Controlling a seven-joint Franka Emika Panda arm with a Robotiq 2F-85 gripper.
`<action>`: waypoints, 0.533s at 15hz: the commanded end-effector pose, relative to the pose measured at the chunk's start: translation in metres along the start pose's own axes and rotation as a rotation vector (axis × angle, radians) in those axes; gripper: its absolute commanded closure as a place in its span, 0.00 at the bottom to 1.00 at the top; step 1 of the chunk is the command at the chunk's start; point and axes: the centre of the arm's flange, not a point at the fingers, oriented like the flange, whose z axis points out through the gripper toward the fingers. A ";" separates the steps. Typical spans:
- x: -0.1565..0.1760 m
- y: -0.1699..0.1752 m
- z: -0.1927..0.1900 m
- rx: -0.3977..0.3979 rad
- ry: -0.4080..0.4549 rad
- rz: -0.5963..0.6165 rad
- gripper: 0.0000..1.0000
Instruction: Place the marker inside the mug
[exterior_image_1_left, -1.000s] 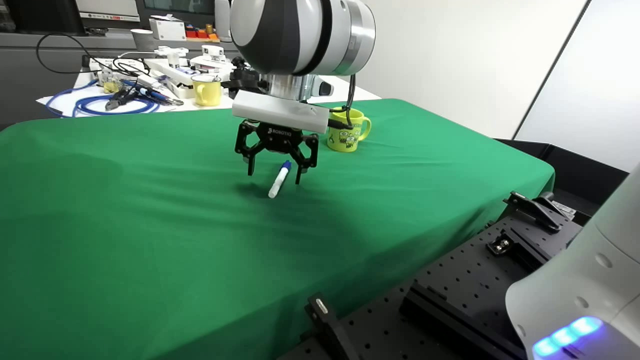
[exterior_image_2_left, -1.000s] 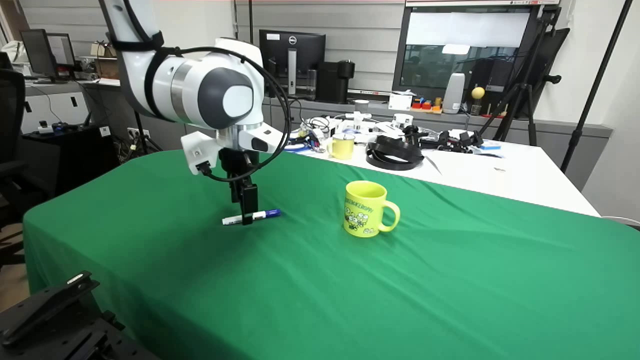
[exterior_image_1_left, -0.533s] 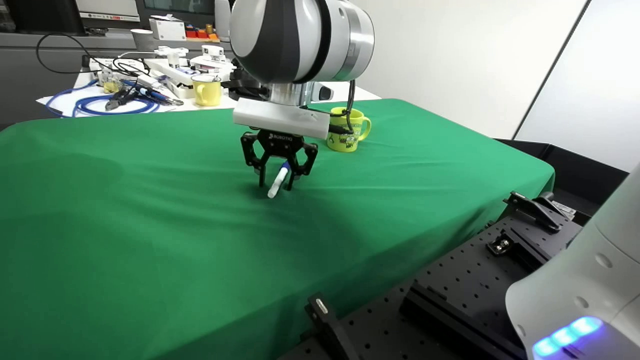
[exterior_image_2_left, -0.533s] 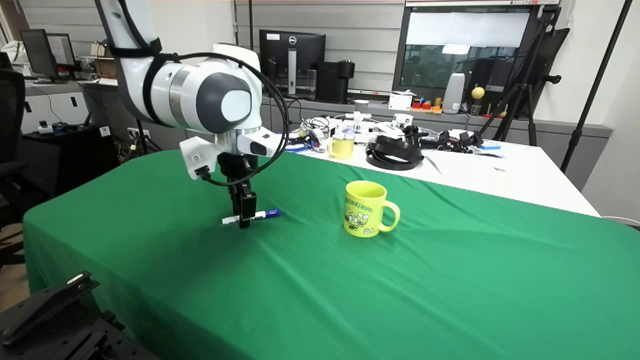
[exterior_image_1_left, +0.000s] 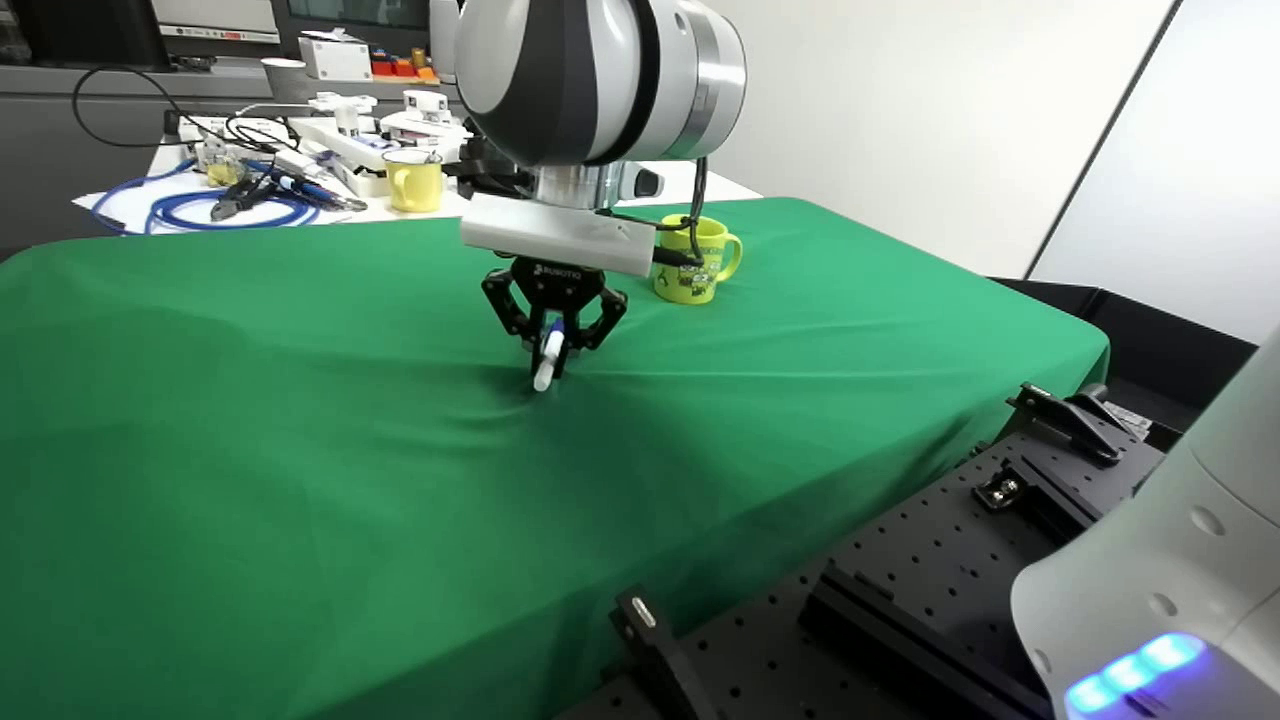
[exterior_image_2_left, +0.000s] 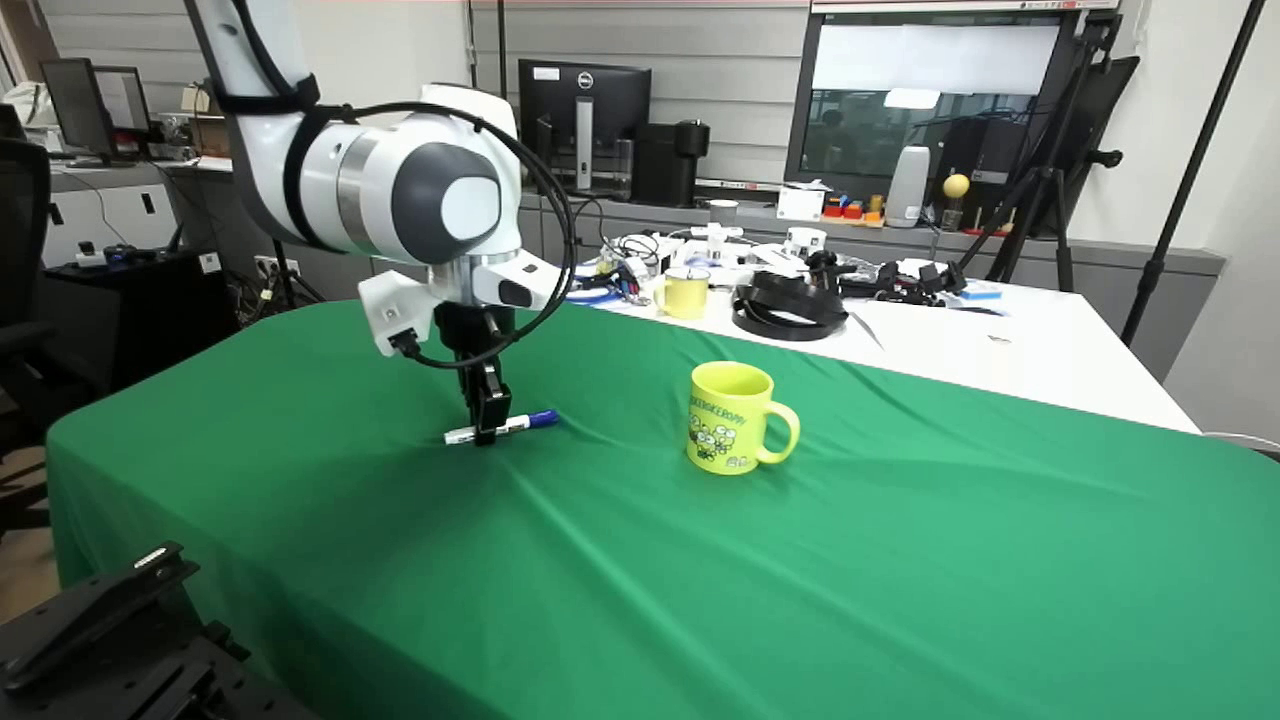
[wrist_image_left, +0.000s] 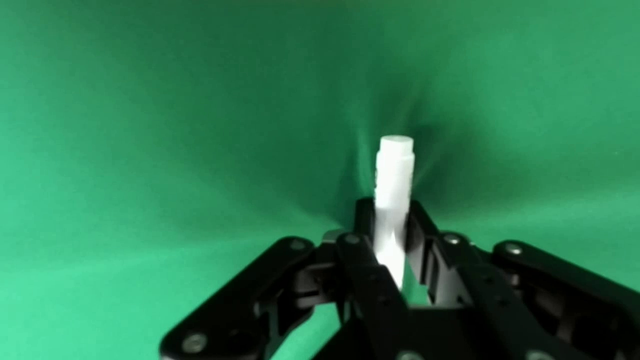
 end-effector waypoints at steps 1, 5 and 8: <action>-0.002 -0.003 0.002 -0.017 0.013 0.020 0.94; 0.000 -0.004 -0.002 -0.021 0.023 0.021 0.96; 0.001 -0.005 -0.010 -0.024 0.030 0.021 0.95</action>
